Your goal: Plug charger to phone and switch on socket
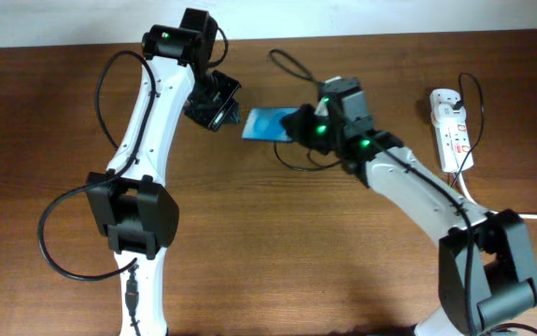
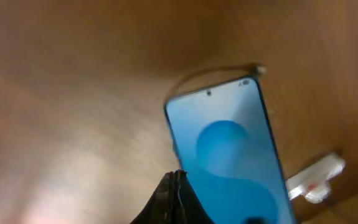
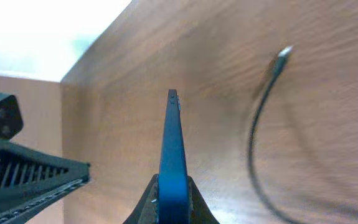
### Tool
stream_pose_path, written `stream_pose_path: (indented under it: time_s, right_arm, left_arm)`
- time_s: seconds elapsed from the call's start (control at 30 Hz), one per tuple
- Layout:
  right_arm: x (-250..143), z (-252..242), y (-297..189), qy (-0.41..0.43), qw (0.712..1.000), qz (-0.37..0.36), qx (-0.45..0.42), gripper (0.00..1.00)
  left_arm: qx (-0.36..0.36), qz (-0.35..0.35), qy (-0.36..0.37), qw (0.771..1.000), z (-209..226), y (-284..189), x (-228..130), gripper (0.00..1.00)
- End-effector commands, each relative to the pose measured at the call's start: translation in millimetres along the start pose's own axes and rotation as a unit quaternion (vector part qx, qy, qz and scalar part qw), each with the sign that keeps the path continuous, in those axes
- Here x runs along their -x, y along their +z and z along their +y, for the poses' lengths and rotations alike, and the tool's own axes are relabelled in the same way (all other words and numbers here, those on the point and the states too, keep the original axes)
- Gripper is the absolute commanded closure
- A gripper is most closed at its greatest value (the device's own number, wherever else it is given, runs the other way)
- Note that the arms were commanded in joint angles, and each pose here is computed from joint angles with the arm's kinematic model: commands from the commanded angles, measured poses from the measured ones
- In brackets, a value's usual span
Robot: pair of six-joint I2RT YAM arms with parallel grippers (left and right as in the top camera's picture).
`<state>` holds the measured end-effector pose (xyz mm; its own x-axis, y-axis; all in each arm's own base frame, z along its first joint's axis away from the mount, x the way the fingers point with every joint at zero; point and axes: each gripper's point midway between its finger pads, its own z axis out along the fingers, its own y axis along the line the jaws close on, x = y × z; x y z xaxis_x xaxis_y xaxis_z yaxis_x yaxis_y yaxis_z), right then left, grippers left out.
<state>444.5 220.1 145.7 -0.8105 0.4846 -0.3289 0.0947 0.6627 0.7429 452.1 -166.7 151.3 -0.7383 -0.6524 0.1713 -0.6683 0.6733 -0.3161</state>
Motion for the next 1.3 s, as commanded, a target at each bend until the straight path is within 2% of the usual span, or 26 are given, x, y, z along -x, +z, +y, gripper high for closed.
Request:
stream_pose_path:
  time_s: [0.0, 0.1, 0.17, 0.23, 0.43, 0.57, 0.6, 0.67, 0.8, 0.97, 1.1, 1.27]
  right_arm:
    - [40.1, 31.9, -47.3, -0.017, 0.997, -0.056, 0.049, 0.96]
    - [61.3, 36.9, -75.4, -0.014, 0.994, -0.082, 0.067, 0.96]
    - [75.0, 43.0, -98.7, 0.001, 0.991, -0.103, 0.084, 0.96]
    - [80.1, 45.8, -106.9, 0.02, 0.989, -0.112, 0.092, 0.96]
    - [93.0, 64.4, -115.0, 0.082, 0.979, -0.13, 0.138, 0.96]
    - [102.1, 69.8, -119.1, 0.118, 0.97, -0.146, 0.154, 0.96]
    - [104.5, 73.5, -121.0, 0.121, 0.968, -0.149, 0.163, 0.96]
    - [108.5, 80.2, -124.7, 0.124, 0.964, -0.156, 0.179, 0.96]
    - [114.1, 89.7, -130.5, 0.127, 0.957, -0.165, 0.202, 0.96]
    - [112.0, 81.1, -121.8, 0.182, 0.952, -0.148, 0.195, 0.96]
    - [108.2, 82.0, -113.0, 0.233, 0.942, -0.132, 0.202, 0.96]
    - [101.4, 94.9, -108.9, 0.242, 0.938, -0.126, 0.216, 0.96]
  left_arm:
    - [-0.027, -0.031, 0.255, 0.966, -16.7, -4.7, 10.6, 1.0]
    - [-0.038, -0.024, 0.293, 0.955, -19.6, -5.1, 7.2, 1.0]
    - [-0.106, 0.009, 0.359, 0.927, -39.9, -8.5, -11.2, 0.9]
    - [-0.163, 0.029, 0.39, 0.906, -57.0, -14.6, -24.8, 0.9]
    - [-0.328, 0.1, 0.417, 0.842, -97.0, -48.6, -62.9, 0.87]
    - [-0.385, 0.147, 0.393, 0.822, -105.9, -69.0, -75.2, 0.87]
    - [-0.395, 0.154, 0.387, 0.818, -108.9, -73.1, -77.2, 0.84]
    - [-0.408, 0.173, 0.366, 0.818, -113.7, -79.7, -79.9, 0.8]
    - [-0.4, 0.196, 0.312, 0.84, -116.3, -81.1, -78.4, 0.7]
    - [-0.405, 0.187, 0.29, 0.847, -126.8, -84.3, -71.4, 0.71]
    - [-0.423, 0.167, 0.288, 0.843, -141.6, -92.1, -64.5, 0.71]
    - [-0.411, 0.14, 0.27, 0.859, -144.8, -86.2, -53.9, 0.71]
